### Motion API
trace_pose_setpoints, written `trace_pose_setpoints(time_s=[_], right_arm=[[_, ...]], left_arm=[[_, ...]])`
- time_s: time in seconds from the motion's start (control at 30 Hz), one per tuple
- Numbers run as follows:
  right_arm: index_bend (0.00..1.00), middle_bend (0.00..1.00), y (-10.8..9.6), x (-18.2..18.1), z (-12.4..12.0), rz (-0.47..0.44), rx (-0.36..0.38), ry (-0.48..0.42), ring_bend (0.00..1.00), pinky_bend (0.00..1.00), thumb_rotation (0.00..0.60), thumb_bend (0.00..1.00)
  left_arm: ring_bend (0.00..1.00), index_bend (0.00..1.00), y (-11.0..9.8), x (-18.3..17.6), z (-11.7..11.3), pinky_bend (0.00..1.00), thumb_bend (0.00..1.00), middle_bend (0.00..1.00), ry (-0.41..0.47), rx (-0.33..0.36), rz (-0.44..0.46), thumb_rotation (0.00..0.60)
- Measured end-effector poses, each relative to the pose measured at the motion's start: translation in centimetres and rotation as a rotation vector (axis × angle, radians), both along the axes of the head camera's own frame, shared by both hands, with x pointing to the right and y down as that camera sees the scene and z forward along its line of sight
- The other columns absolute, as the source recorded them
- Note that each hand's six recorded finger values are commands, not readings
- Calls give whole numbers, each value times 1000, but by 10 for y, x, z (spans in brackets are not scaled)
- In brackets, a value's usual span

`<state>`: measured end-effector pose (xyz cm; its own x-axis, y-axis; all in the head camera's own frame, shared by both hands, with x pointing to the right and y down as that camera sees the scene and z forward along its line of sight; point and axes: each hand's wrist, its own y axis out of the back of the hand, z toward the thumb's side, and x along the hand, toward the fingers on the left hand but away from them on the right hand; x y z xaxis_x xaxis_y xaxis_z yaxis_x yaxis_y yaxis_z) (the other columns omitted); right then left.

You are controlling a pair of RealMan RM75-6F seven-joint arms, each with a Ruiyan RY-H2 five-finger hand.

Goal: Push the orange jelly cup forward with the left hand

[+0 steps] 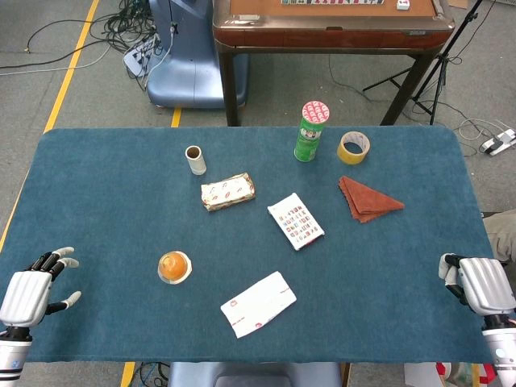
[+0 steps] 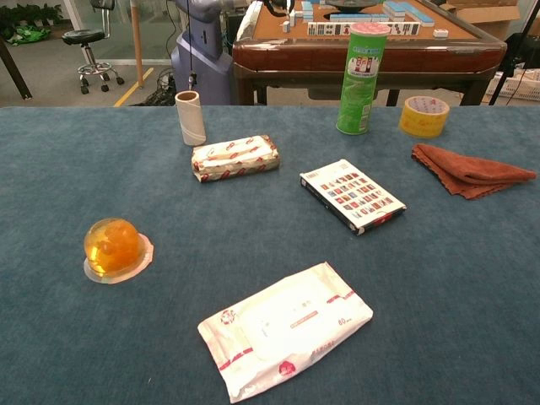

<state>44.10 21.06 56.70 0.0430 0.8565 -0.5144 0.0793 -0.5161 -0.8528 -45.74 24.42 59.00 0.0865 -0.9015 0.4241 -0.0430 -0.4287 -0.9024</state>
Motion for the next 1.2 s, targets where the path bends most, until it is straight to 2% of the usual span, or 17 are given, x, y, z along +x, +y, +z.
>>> trace_pose_setpoints(time_s=[0.27,0.47,0.57,0.67,0.77,0.83,1.03,1.2], right_arm=[[924,793,2,-1,-2,-1,32,25,747,928,600,1000],[924,793,4,-5,-1,-9,28,20,747,928,600,1000],[924,793,4,-6,-2,-13,26,21,746,928,600,1000],[924,793,4,-7,-4,-19,34,14,746,928,600,1000],[923,793,5,-6,-7,-15,39,2,746,928,600,1000],[924,793,5,-5,-8,-10,41,-3,747,928,600,1000],[924,793,6,0,-14,6,57,-18,747,928,600,1000],[924,793,6,2,-17,6,60,-26,747,928,600,1000]], left_arm=[[259,479,1,3,3,469,118,255,5,-11,10,600],[259,470,-1,7,4,472,101,255,8,-9,33,600],[259,440,-3,10,7,479,34,255,23,-11,56,600],[218,370,-6,14,11,479,23,244,30,-4,92,600],[60,270,-13,23,18,404,20,115,47,3,129,600],[6,196,-18,30,24,325,11,34,60,-2,151,600],[0,18,-32,54,43,163,0,0,90,-30,211,600],[0,0,-42,74,57,79,0,0,101,-68,258,600]])
